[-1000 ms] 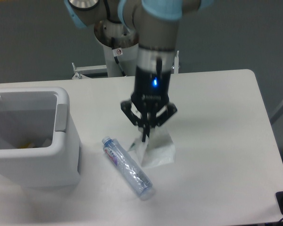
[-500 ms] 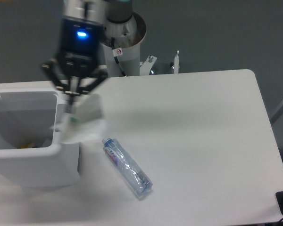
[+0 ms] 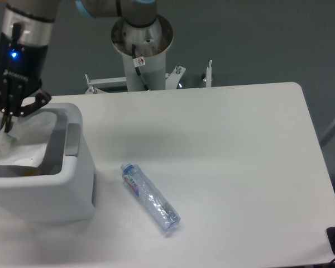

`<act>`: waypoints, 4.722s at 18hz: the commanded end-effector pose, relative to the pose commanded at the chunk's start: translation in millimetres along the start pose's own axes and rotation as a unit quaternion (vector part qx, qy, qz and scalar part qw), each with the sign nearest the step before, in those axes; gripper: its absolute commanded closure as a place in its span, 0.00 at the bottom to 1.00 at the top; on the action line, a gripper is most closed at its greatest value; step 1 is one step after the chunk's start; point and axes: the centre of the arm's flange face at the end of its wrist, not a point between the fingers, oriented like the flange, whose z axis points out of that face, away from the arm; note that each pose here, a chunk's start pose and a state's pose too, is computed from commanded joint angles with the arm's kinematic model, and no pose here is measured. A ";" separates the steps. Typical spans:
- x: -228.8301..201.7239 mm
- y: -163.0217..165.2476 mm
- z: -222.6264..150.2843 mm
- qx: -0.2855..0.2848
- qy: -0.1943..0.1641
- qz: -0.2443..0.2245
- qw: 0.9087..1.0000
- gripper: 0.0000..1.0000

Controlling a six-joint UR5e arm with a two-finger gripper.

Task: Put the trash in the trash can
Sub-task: 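Carry the wrapper over the white bin and open the gripper, then move the open gripper from the bin down to the water bottle, then close the gripper around the bottle's cap end, then lift the bottle and carry it over the white bin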

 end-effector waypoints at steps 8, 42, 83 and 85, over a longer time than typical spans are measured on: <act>-34.1 -13.0 -44.2 0.036 -0.041 -0.028 0.998 0.00; -381.1 58.0 197.6 -0.140 -0.209 -0.277 0.927 0.00; -347.9 -1.2 96.1 -0.072 -0.251 -0.195 0.945 0.36; -335.6 -39.4 26.9 -0.006 -0.249 -0.163 0.955 0.36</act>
